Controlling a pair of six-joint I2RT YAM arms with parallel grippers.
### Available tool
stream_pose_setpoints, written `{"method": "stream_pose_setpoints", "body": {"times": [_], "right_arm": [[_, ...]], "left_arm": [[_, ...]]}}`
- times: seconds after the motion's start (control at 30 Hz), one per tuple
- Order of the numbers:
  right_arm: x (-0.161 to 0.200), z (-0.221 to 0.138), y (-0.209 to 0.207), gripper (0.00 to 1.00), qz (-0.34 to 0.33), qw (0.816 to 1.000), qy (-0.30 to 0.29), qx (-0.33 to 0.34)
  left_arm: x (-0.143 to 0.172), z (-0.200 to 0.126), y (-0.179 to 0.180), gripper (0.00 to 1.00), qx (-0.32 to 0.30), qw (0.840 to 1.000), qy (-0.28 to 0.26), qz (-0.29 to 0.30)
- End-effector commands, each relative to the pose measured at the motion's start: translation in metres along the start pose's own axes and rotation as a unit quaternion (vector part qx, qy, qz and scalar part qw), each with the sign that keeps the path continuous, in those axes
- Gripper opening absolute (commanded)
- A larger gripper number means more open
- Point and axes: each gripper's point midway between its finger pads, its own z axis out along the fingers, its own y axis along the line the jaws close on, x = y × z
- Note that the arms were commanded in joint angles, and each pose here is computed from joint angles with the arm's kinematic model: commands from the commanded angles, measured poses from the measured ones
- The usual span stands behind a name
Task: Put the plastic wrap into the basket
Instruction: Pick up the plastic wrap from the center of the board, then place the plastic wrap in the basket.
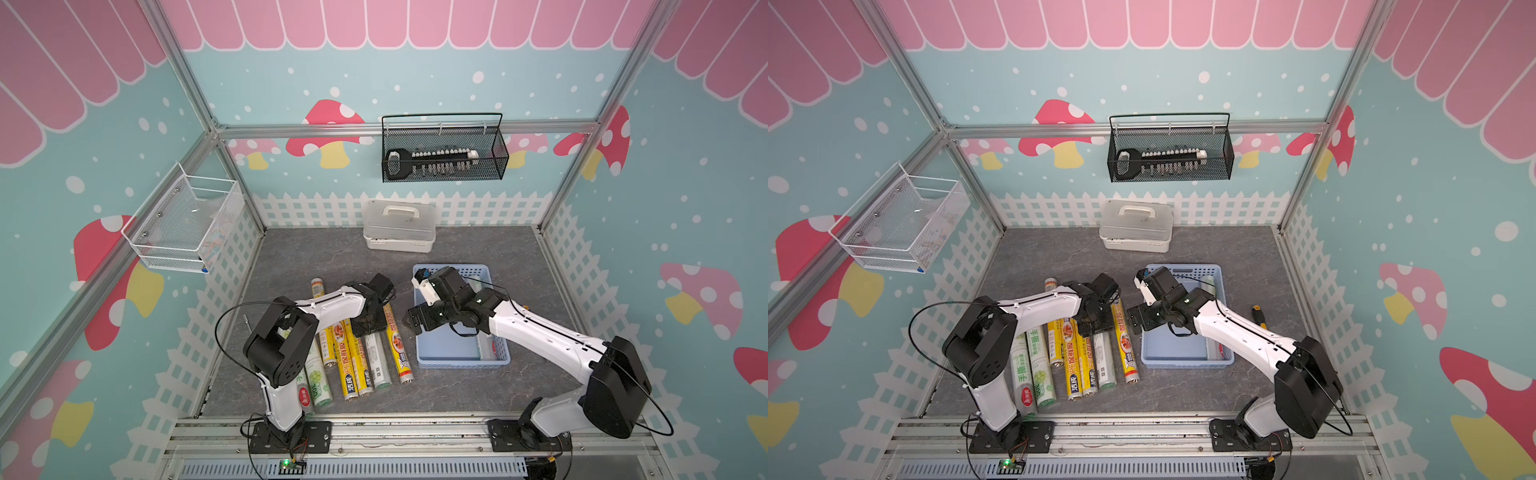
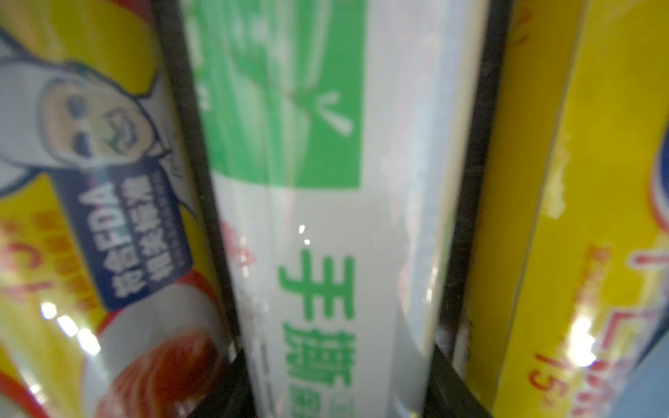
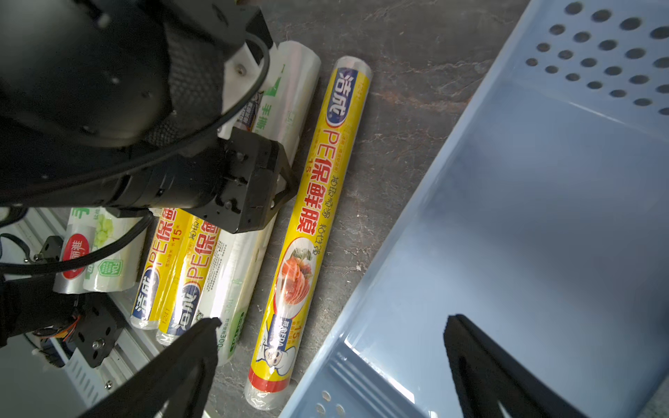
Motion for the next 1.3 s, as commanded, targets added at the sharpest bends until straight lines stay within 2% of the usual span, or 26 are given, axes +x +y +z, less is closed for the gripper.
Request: {"method": "stream_pose_setpoints", "body": {"times": [0.0, 0.33, 0.47, 0.77, 1.0, 1.27], "right_arm": [[-0.008, -0.017, -0.01, 1.0, 0.001, 0.999, -0.04, 0.032], [-0.012, -0.034, -0.015, 0.99, -0.003, 0.996, -0.078, 0.041], [-0.017, -0.041, -0.013, 1.0, 0.001, 0.996, -0.09, 0.021], [-0.024, -0.067, -0.039, 0.99, 0.077, 0.99, -0.113, -0.031], [-0.01, -0.08, -0.072, 1.0, 0.112, 0.987, -0.115, -0.019], [0.013, -0.098, -0.116, 1.0, 0.18, 0.976, -0.123, 0.003]], "left_arm": [[-0.018, -0.037, -0.013, 0.32, 0.033, 0.998, -0.05, -0.01], [-0.036, -0.106, -0.045, 0.18, 0.117, 0.986, -0.116, -0.007], [-0.041, -0.134, -0.068, 0.16, 0.159, 0.978, -0.136, 0.009], [-0.055, -0.189, -0.143, 0.15, 0.301, 0.939, -0.164, 0.025], [-0.047, -0.184, -0.211, 0.15, 0.357, 0.925, -0.117, 0.062], [-0.025, -0.152, -0.275, 0.18, 0.385, 0.916, -0.048, 0.102]]}}
